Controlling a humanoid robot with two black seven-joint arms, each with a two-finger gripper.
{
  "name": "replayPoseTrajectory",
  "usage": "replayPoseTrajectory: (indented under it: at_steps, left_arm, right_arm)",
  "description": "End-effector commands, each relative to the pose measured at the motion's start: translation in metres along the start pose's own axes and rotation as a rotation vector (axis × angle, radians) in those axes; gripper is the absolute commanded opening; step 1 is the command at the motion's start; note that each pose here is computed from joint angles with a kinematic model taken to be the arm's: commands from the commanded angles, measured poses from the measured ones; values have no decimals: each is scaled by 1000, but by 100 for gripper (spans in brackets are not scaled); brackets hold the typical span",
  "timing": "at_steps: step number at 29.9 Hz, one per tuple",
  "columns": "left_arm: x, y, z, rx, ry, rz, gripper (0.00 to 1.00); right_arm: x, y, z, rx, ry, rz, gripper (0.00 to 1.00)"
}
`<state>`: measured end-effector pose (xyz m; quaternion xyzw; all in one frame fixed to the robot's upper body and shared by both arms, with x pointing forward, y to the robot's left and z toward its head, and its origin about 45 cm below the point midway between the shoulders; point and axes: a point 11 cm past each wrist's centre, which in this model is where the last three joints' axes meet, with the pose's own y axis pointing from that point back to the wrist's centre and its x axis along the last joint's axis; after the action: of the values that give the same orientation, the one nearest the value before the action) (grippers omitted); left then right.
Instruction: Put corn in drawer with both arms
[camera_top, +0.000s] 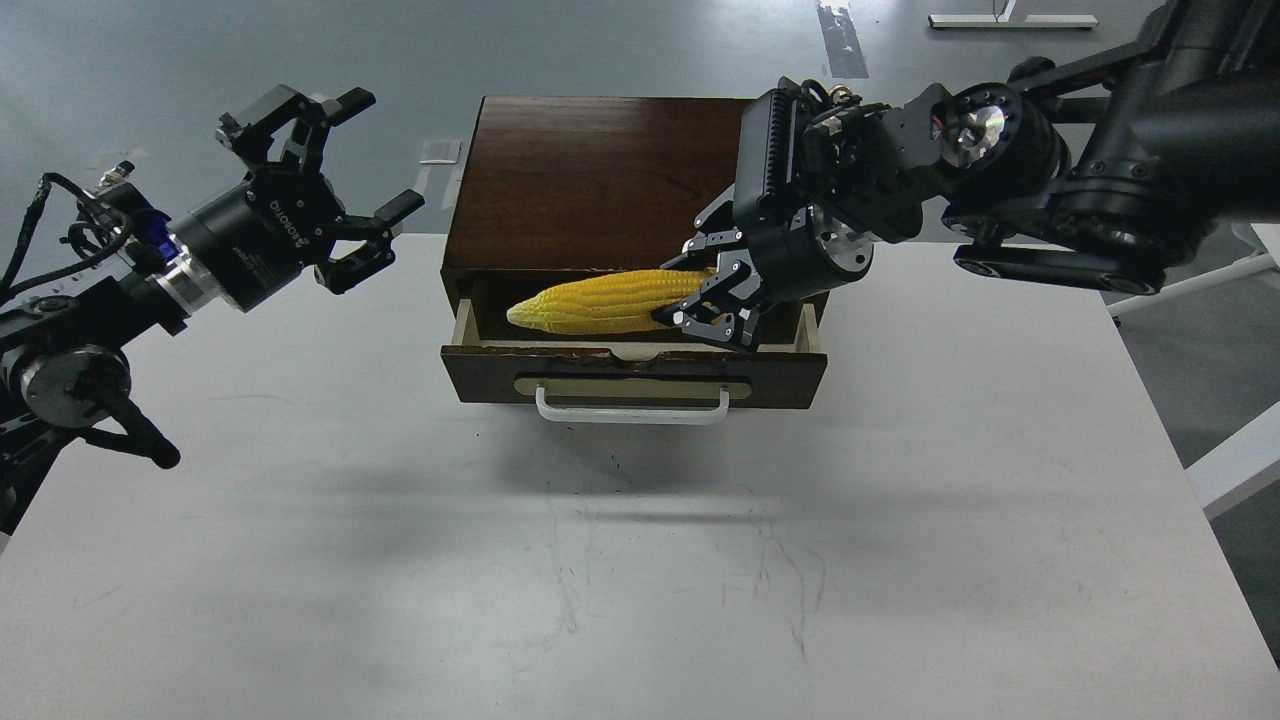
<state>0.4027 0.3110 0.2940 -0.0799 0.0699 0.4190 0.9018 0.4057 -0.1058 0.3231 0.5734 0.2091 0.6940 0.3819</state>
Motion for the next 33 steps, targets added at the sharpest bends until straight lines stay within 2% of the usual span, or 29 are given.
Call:
replayPoseTrajectory:
  at_steps: [1, 4, 11, 13, 15, 22, 27, 33]
  left_arm:
    - [0, 0, 0, 0, 0, 0, 98]
    - [0, 0, 0, 0, 0, 0, 98]
    - [0, 0, 1, -1, -1, 1, 98]
    - [1, 1, 1, -1, -2, 2, 98]
    - [1, 1, 1, -2, -3, 4, 98]
    - [1, 1, 1, -2, 0, 4, 98]
    - [0, 4, -7, 7, 15, 8, 98]
    - [2, 7, -13, 1, 43, 25, 98]
  right_arm:
    - [0, 0, 0, 1, -2, 2, 70]
    - [0, 0, -1, 3, -2, 1, 74]
    - [9, 6, 4, -15, -6, 33, 77]
    - [21, 15, 12, -46, -29, 79, 80]
    - [32, 32, 25, -100, -131, 168, 88]
    - [28, 82, 62, -239, -484, 418, 96]
    - [-34, 116, 79, -334, -916, 658, 96]
    - [-117, 123, 68, -394, -1305, 866, 99]
